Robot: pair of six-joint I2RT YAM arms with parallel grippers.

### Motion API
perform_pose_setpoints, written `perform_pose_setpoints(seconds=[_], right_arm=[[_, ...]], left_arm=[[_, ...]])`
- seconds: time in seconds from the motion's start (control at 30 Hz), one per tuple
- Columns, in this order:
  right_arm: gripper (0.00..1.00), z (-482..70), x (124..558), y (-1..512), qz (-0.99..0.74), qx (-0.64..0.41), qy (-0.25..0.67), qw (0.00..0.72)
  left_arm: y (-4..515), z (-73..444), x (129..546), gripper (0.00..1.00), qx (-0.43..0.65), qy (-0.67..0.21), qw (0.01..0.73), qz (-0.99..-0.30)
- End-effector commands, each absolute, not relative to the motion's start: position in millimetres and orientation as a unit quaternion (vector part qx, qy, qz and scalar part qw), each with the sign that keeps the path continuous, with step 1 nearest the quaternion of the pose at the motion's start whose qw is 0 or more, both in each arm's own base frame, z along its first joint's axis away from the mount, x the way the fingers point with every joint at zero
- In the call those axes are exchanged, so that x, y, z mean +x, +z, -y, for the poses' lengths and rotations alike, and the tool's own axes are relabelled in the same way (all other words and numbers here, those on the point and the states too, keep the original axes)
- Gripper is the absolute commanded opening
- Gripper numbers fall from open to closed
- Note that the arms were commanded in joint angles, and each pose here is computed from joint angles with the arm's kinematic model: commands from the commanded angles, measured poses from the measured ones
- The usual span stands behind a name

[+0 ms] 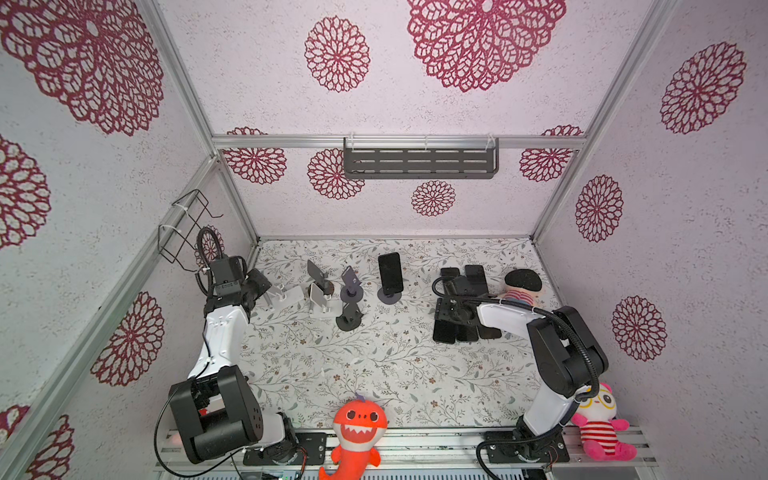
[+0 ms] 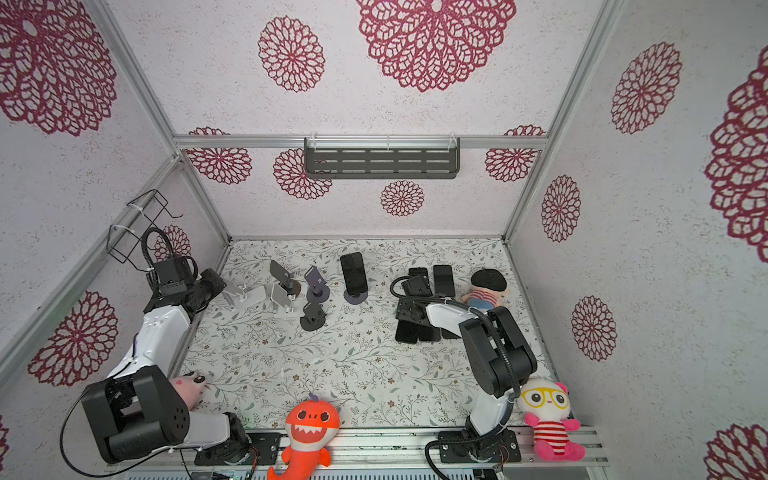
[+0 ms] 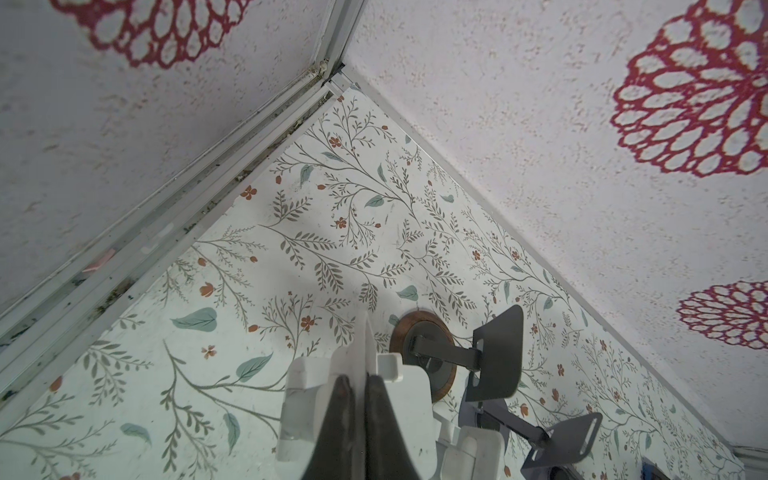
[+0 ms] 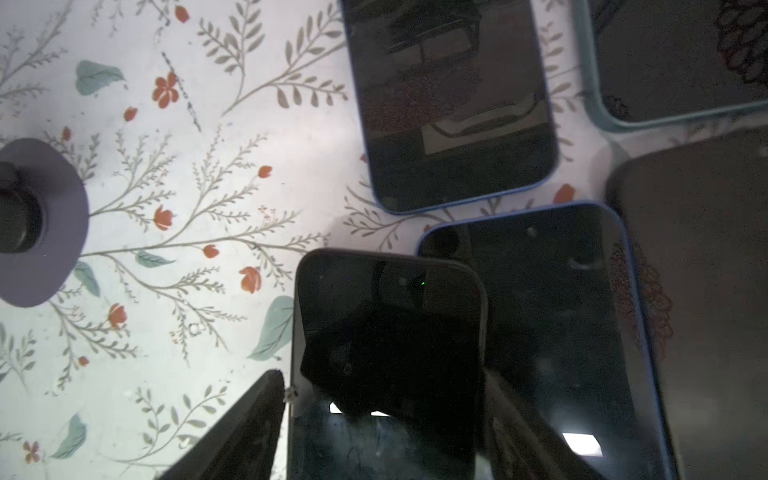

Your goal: Remove the phone from the phone stand

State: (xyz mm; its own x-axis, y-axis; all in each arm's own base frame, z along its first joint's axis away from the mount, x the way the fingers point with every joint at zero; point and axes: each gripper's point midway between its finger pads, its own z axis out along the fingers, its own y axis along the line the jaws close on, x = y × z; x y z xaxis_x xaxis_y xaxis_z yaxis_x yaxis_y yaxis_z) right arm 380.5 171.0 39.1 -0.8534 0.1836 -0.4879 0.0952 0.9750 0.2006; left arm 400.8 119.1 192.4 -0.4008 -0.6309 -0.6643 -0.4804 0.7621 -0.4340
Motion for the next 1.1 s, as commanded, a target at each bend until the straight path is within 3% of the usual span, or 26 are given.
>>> perform_pose_setpoints(seconds=[0.0,0.47,0.67,0.87,1.07], right_arm=[[0.77,-188.4,382.9,42.8,-0.959,0.038,0.105,0.262],[0.79,-187.3,382.4,68.1,-0.954,0.014,0.091,0.286],[0.71,-214.5,365.9,94.3,-0.942,-0.004,0.132,0.310],[0.61,-252.3,352.4,79.5,-0.943,-0.022,0.168,0.286],[0.59,-266.2,348.6,53.8,-0.950,-0.022,0.170,0.262]], left_arm=[[207.8,-123.1,410.6,0.00,-0.334,-0.099,0.465,-0.814],[196.6,-125.6,415.0,0.00,-0.338,-0.099,0.455,-0.818],[189.2,-127.8,414.7,0.00,-0.342,-0.092,0.446,-0.822],[178.7,-133.8,411.4,0.00,-0.354,-0.073,0.432,-0.826],[167.9,-129.7,417.5,0.00,-0.359,-0.089,0.413,-0.833]])
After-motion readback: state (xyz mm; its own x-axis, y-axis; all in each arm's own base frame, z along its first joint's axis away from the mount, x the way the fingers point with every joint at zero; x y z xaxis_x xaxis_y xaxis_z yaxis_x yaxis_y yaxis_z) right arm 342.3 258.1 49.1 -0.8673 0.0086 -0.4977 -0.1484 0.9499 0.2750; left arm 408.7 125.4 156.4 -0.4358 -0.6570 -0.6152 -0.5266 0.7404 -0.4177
